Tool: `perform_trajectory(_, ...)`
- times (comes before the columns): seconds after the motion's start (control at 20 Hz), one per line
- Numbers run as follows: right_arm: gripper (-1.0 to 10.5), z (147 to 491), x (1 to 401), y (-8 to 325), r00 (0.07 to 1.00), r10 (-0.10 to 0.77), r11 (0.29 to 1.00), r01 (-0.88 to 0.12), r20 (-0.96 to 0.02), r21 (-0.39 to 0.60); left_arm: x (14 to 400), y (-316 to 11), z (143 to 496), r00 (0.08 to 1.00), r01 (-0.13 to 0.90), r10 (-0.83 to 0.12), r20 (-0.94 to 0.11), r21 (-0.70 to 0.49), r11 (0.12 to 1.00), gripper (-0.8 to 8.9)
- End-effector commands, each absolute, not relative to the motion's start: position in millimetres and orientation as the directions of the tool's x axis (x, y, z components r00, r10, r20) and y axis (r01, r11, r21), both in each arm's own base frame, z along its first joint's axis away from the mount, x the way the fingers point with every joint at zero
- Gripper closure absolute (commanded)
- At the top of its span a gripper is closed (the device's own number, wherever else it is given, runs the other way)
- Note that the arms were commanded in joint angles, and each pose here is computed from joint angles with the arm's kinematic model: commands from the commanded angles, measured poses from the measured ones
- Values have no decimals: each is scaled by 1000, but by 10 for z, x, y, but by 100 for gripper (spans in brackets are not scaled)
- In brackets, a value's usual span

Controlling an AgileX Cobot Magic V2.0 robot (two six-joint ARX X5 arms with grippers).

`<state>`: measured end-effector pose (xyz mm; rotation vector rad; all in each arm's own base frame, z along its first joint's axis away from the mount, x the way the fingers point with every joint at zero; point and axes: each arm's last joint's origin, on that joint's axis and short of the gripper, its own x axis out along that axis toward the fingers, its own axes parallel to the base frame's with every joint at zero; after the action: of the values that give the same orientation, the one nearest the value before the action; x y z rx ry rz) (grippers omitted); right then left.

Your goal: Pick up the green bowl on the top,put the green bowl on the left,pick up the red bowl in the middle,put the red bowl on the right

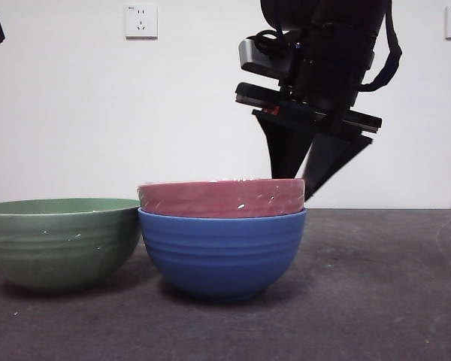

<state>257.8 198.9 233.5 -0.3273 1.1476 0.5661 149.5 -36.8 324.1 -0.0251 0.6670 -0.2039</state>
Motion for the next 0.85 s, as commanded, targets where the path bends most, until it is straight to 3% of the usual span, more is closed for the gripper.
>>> perform_trajectory(0.05, 959, 2330, 2590, 2003, 304, 254, 811, -584, -918, 31, 1497, -369, 3222, 765, 172, -191, -615, -90, 981, 374)
perform_trajectory(0.4, 958, 2490, 2597, 2003, 358, 296, 810, -585, -886, 34, 1497, -368, 3222, 766, 172, -190, -615, -89, 981, 374)
perform_trajectory(0.65, 959, 2951, 2403, 1825, 468, 370, 809, -587, -802, 30, 1502, -370, 3228, 771, 172, -191, -608, -90, 981, 374)
perform_trajectory(0.75, 959, 3185, 2261, 1631, 549, 326, 839, -543, -769, -32, 1503, -370, 3229, 771, 173, -191, -607, -90, 981, 374)
perform_trajectory(0.85, 959, 3368, 2102, 1373, 621, 218, 883, -454, -752, -119, 1503, -370, 3229, 771, 172, -191, -607, -90, 981, 374)
